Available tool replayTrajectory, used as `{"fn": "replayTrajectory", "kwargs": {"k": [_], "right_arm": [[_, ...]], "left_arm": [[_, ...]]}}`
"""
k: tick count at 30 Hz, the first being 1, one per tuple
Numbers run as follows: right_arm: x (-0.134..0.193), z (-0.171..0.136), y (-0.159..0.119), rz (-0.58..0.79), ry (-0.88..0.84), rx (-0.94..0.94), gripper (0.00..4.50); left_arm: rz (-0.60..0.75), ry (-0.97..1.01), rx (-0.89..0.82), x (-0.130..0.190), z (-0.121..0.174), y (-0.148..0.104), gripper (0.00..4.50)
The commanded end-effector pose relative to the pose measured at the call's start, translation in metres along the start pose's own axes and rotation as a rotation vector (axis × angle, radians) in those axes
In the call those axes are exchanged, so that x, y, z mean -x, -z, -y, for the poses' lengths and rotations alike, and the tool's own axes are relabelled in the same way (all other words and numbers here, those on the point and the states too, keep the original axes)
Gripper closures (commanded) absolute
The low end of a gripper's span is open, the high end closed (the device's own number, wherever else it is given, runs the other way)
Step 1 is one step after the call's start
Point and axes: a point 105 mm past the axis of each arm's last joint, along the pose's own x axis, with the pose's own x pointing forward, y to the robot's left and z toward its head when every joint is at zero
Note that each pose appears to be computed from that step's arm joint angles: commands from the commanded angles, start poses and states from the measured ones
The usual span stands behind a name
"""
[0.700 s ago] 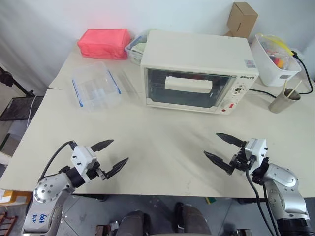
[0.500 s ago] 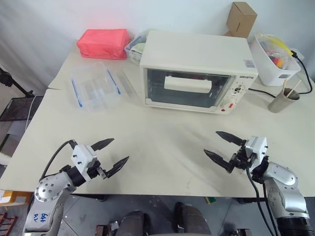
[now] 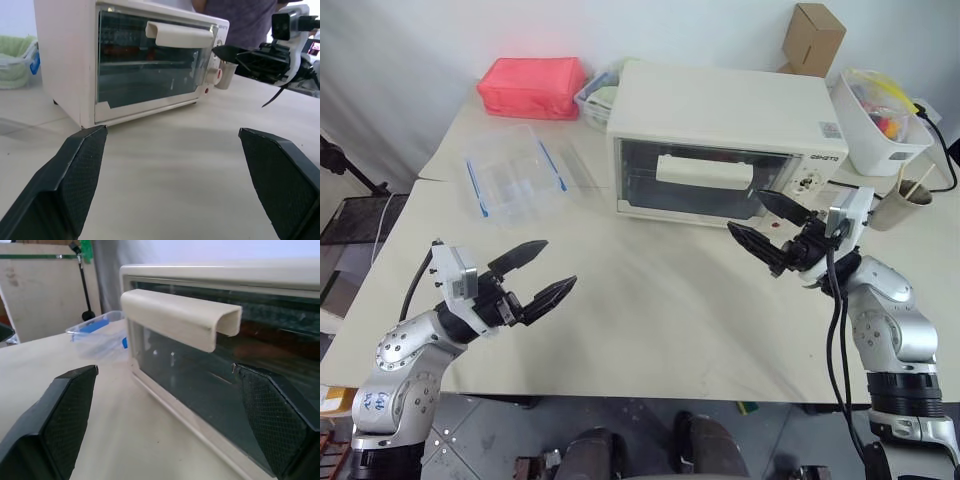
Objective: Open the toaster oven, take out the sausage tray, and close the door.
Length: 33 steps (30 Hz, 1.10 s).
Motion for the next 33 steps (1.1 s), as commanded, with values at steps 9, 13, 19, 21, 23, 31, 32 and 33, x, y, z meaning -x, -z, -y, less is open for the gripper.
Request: {"fn": "replayTrajectory", "kwargs": {"k": [9, 13, 19, 21, 23, 31, 32, 33], "right_arm": [[-0.01, -0.046, -0.008, 0.036, -0.253, 0.095, 0.0], [0.003, -0.058, 0.007, -0.041, -0.315, 0.16, 0.0], [0.023, -0.054, 0.024, -0.101, -0.304, 0.276, 0.0], [0.025, -0.049, 0.025, -0.088, -0.272, 0.289, 0.0], [0.027, -0.048, 0.028, -0.097, -0.269, 0.3, 0.0], [0.028, -0.04, 0.03, -0.102, -0.245, 0.332, 0.0], [0.029, -0.04, 0.031, -0.105, -0.243, 0.333, 0.0], [0.031, -0.04, 0.031, -0.109, -0.24, 0.334, 0.0]], "left_arm": [[0.035, -0.007, 0.002, -0.013, 0.002, 0.0, 0.03], [0.067, -0.032, 0.035, -0.019, -0.008, -0.004, 0.03], [0.142, 0.014, 0.079, -0.044, -0.028, -0.021, 0.91], [0.114, 0.029, 0.042, -0.059, -0.037, -0.019, 1.53], [0.091, 0.043, 0.015, -0.08, -0.044, -0.017, 2.24], [0.101, 0.051, -0.031, -0.139, -0.064, -0.019, 4.47], [0.092, 0.071, -0.032, -0.144, -0.062, -0.015, 4.47], [0.08, 0.083, -0.032, -0.148, -0.06, -0.011, 4.47]]}}
